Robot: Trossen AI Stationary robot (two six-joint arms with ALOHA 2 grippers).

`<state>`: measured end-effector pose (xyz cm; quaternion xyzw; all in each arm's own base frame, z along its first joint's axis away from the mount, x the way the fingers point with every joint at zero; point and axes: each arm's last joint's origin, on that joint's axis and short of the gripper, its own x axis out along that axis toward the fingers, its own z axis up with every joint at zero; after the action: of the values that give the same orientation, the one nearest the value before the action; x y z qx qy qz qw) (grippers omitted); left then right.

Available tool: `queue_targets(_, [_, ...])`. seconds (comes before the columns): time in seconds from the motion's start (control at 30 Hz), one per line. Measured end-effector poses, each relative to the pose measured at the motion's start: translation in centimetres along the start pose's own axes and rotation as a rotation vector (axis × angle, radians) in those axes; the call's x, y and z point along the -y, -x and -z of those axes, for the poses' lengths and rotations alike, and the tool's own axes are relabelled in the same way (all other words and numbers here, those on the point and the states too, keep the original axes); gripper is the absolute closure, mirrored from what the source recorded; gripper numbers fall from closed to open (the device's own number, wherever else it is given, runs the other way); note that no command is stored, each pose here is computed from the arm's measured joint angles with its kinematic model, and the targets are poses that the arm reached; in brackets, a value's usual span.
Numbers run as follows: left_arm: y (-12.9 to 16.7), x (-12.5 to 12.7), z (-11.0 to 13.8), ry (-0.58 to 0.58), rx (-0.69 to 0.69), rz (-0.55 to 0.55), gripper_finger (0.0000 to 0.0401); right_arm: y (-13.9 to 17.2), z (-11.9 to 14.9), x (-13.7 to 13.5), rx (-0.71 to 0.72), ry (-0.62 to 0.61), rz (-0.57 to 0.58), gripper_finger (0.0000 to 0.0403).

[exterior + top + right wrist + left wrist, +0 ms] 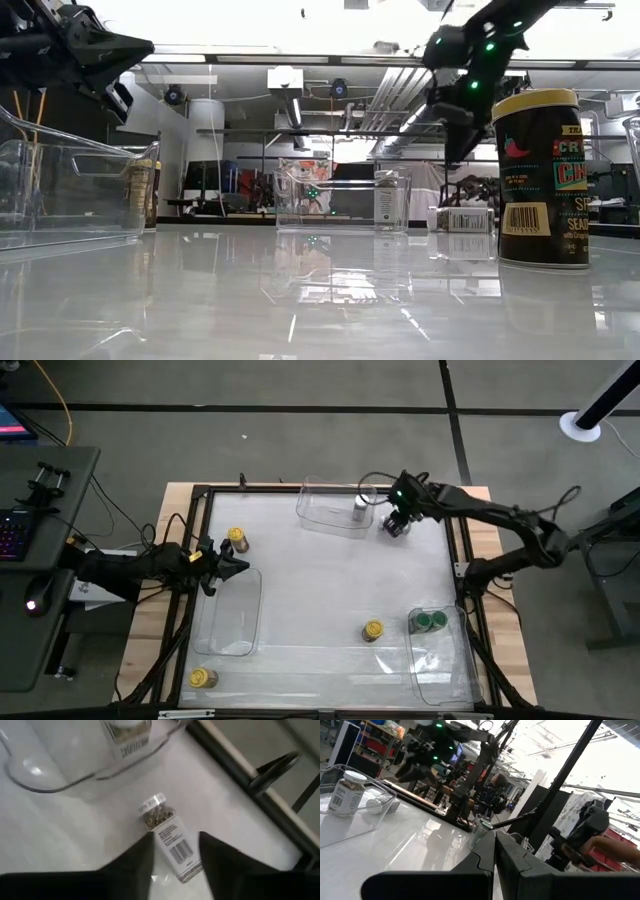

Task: Sort spices by type
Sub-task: Put the white seasoning bottle into the top transparent bin

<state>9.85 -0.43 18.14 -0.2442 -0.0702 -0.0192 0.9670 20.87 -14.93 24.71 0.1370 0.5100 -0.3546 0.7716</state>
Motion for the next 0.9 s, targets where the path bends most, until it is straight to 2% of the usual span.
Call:
queue_targets(0.1, [0.0, 0.0, 0.0, 0.000, 0.000, 0.000, 0.0400, -1.4, -1.0, 0.3, -0.137, 0.027, -0.010, 0.0169])
queue_targets(0.17, [0.0, 0.0, 0.0, 0.000, 0.000, 0.000, 0.0400, -2.2, -1.6, 0.3, -0.223, 0.088, -0.015, 0.0130])
queue_targets(0.3, [0.0, 0.0, 0.0, 0.000, 0.001, 0.000, 0.0400, -4.2, -2.1, -0.2, -0.344, 0.184, -0.092, 0.0085])
queue_targets(0.4, [0.0, 0.0, 0.0, 0.000, 0.001, 0.001, 0.0400, -5.7, -2.3, -0.7, -0.367, 0.262, -0.135, 0.0076])
queue_targets(0.5, [0.0, 0.0, 0.0, 0.000, 0.000, 0.000, 0.0400, -6.9, -2.2, -0.9, -0.392, 0.321, -0.129, 0.0075])
queue_targets(0.77, [0.0, 0.0, 0.0, 0.000, 0.000, 0.000, 0.0400, -8.2, -2.9, -1.1, -0.331, 0.402, -0.101, 0.0075])
queue_targets(0.9, [0.0, 0.0, 0.0, 0.000, 0.000, 0.000, 0.0400, -9.1, -2.8, -1.2, -0.348, 0.413, -0.110, 0.0081])
